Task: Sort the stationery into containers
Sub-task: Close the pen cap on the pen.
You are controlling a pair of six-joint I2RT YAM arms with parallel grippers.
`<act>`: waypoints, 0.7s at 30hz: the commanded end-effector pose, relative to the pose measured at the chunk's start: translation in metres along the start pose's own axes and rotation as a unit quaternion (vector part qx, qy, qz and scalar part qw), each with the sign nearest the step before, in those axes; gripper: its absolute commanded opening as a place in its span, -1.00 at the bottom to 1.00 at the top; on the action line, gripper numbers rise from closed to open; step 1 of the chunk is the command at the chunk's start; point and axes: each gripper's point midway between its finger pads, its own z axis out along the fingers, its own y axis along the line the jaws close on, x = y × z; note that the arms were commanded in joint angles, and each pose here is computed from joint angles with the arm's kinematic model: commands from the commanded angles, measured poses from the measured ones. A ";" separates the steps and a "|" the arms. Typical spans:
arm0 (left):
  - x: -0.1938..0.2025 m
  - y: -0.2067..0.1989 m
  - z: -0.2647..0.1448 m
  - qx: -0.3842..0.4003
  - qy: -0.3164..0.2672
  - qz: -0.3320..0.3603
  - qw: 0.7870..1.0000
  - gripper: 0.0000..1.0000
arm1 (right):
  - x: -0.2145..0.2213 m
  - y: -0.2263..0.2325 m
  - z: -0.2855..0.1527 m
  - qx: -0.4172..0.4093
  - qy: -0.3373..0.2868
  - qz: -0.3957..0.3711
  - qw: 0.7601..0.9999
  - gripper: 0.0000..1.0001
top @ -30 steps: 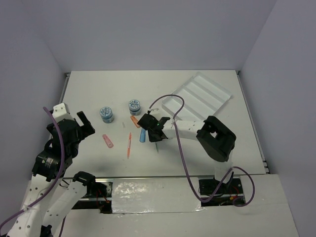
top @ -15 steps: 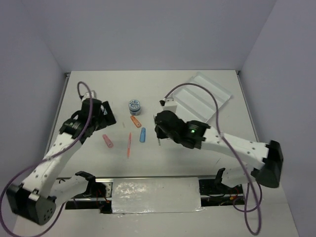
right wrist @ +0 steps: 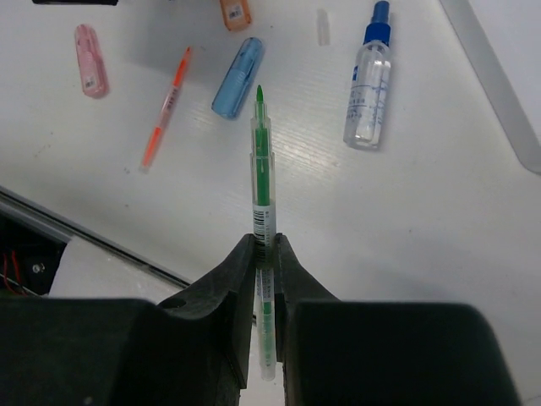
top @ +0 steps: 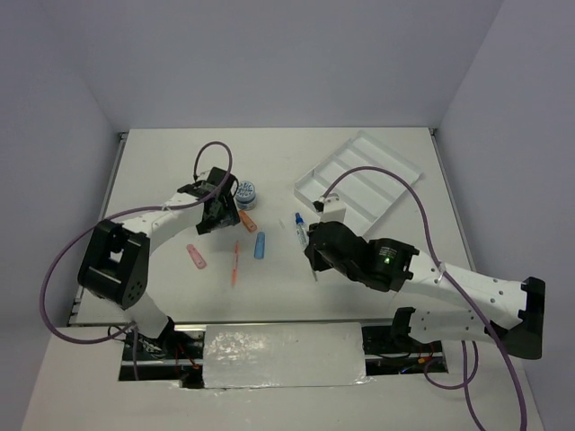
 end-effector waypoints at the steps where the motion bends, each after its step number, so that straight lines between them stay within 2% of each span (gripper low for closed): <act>1: -0.013 -0.009 0.006 -0.004 -0.017 -0.018 1.000 0.58 | -0.006 -0.003 -0.009 -0.007 -0.019 -0.004 1.000 -1.00; 11: -0.016 -0.009 0.035 -0.047 0.004 -0.006 0.999 0.45 | 0.004 0.002 0.000 -0.018 -0.007 -0.026 0.999 -1.00; 21: -0.006 0.005 0.053 -0.050 0.025 -0.013 0.998 0.26 | 0.006 0.005 0.007 -0.017 0.001 -0.038 0.999 -1.00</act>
